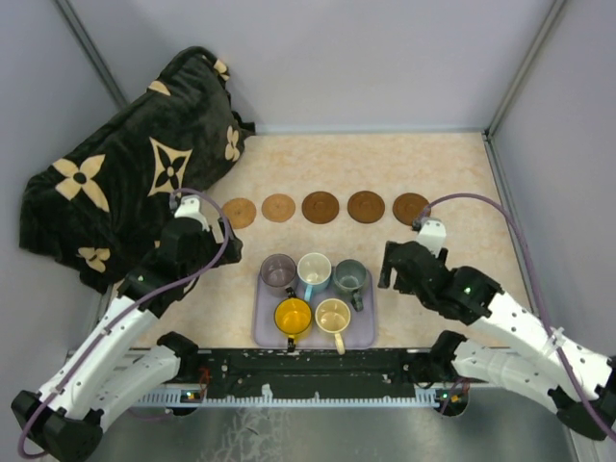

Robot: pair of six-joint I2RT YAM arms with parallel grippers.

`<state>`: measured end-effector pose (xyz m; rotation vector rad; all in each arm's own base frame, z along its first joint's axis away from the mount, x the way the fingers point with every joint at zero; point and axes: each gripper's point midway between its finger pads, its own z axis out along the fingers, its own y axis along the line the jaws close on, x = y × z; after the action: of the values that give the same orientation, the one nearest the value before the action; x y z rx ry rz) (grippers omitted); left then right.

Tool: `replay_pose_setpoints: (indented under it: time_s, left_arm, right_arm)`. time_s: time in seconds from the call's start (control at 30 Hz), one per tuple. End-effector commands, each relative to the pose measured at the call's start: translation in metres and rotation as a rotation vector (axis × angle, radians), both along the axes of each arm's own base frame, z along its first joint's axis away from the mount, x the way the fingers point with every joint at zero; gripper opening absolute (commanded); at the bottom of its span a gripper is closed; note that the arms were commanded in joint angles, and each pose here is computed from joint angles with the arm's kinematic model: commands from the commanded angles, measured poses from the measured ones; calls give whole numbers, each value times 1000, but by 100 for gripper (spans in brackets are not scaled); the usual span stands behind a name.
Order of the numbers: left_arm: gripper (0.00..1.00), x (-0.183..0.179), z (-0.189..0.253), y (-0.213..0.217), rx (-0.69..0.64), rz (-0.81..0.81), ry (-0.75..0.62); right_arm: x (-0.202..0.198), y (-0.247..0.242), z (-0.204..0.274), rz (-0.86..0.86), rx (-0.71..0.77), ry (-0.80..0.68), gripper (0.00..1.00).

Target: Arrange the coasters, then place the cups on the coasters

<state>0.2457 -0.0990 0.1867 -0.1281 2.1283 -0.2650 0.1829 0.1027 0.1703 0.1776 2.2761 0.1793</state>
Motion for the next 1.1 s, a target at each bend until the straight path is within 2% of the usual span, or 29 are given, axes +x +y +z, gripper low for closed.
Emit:
replay_pose_setpoints:
  time_s: [0.0,0.2,0.47,0.67,1.07]
  left_arm:
    - [99,-3,-7,-4,-2,-22,25]
    - [99,0,-22,-7,6,-18,57]
    - [99,7,-28,-12,10,-26,67]
    - [99,11,-32,-14,21,-27,77]
    - [99,13,-36,-12,36,-18,83]
  right_arm:
    - [-17,9,-17,-20,-54,49,80]
    - [-26,37,-29,59,-120,96,81]
    - [-21,68,-30,120,-27,82,81]
    - [-18,88,-40,162,4,89,70]
    - [-17,100,-60,189,-24,121,59]
